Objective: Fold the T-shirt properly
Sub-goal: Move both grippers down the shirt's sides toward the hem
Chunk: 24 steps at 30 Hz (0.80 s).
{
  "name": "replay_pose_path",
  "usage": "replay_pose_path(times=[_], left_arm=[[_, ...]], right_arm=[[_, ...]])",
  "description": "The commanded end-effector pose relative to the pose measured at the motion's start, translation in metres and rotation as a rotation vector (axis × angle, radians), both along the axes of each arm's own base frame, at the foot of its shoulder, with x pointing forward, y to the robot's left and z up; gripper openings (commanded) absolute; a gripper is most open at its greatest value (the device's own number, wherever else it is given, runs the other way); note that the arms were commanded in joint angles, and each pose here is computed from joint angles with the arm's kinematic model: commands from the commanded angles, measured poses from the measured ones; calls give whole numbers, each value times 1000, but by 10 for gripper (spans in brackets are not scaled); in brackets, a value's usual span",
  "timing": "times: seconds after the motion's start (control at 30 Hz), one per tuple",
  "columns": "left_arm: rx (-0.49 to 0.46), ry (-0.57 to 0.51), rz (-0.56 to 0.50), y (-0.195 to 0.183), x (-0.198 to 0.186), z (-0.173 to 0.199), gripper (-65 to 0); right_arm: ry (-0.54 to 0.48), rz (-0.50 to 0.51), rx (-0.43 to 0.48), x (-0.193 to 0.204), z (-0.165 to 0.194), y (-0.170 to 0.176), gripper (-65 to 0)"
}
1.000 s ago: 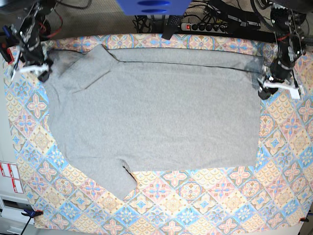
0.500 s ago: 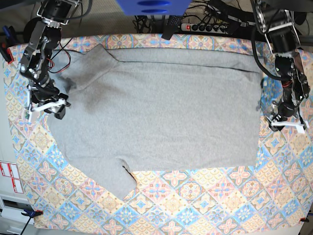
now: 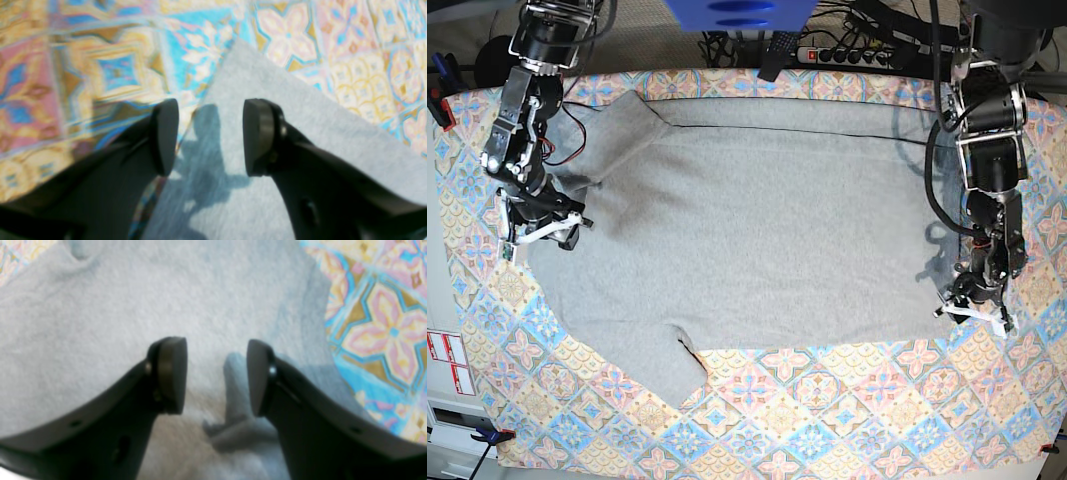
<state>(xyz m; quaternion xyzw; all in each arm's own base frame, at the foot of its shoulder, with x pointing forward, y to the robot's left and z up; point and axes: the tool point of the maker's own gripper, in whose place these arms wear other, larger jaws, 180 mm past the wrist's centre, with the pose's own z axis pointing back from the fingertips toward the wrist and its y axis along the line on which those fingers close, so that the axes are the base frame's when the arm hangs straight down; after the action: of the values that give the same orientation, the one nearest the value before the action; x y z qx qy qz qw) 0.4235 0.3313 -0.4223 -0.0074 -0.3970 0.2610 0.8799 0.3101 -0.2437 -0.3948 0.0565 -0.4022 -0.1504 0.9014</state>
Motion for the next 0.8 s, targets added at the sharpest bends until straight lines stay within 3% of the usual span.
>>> replay_pose_path(times=[0.0,0.23,0.77], left_arm=[[37,-57,17,15,14,20,-335],[102,-49,-16,8,14,3,-335],[84,-40,-13,-13,6,-23,-335]], right_arm=[[-59,3,-18,11,17,-5,-362],[-72,4,-15,16,21,-4,-362],[-65,5,-13,13,19,-3,-362]])
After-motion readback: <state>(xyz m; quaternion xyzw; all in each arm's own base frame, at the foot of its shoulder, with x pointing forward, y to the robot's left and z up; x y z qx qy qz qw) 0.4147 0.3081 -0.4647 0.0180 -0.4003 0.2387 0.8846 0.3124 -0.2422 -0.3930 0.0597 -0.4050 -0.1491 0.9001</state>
